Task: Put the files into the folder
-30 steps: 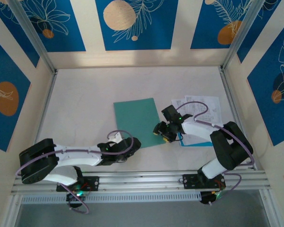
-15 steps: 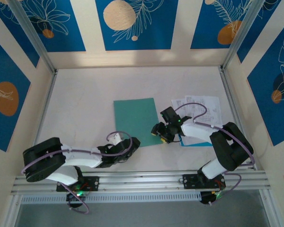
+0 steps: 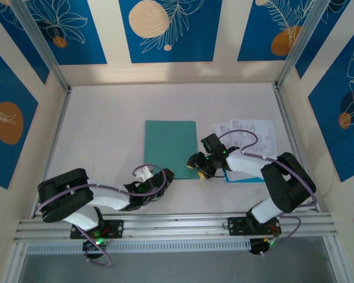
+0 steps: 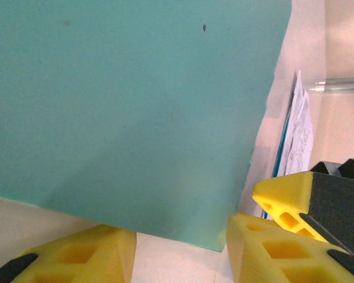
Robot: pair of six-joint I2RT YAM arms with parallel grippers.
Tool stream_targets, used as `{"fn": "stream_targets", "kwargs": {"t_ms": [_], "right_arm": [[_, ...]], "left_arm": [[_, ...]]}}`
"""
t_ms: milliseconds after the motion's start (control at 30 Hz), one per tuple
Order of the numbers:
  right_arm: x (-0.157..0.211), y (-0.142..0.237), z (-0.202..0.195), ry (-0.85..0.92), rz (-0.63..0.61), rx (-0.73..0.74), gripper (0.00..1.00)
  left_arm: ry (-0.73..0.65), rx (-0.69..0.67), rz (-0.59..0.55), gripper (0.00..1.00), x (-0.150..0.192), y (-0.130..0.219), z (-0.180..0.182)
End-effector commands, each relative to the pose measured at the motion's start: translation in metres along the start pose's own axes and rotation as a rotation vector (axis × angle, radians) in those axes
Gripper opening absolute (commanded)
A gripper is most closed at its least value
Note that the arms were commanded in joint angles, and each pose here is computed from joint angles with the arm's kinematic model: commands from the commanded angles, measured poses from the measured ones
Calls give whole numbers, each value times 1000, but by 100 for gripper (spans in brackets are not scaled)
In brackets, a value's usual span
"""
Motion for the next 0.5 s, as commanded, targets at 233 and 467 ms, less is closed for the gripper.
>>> {"fn": "stream_targets", "kwargs": {"t_ms": [233, 467], "right_arm": [[21, -20, -43, -89, 136, 132, 60], [20, -23, -45, -95, 150, 114, 60]], "left_arm": [[83, 165, -58, 37, -4, -9, -12], [101, 209, -62, 21, -2, -15, -14]]}}
Point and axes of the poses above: each hand's point on the last joint's axis, 136 mm out from that joint toward the fingers, its own y axis back along the fingers, its own z axis along the line the jaws close on, x = y × z, the point moved 7 cm from there along y, back along the fingers, and after that the axes turned 7 degrees about y, right-handed, at the moved point
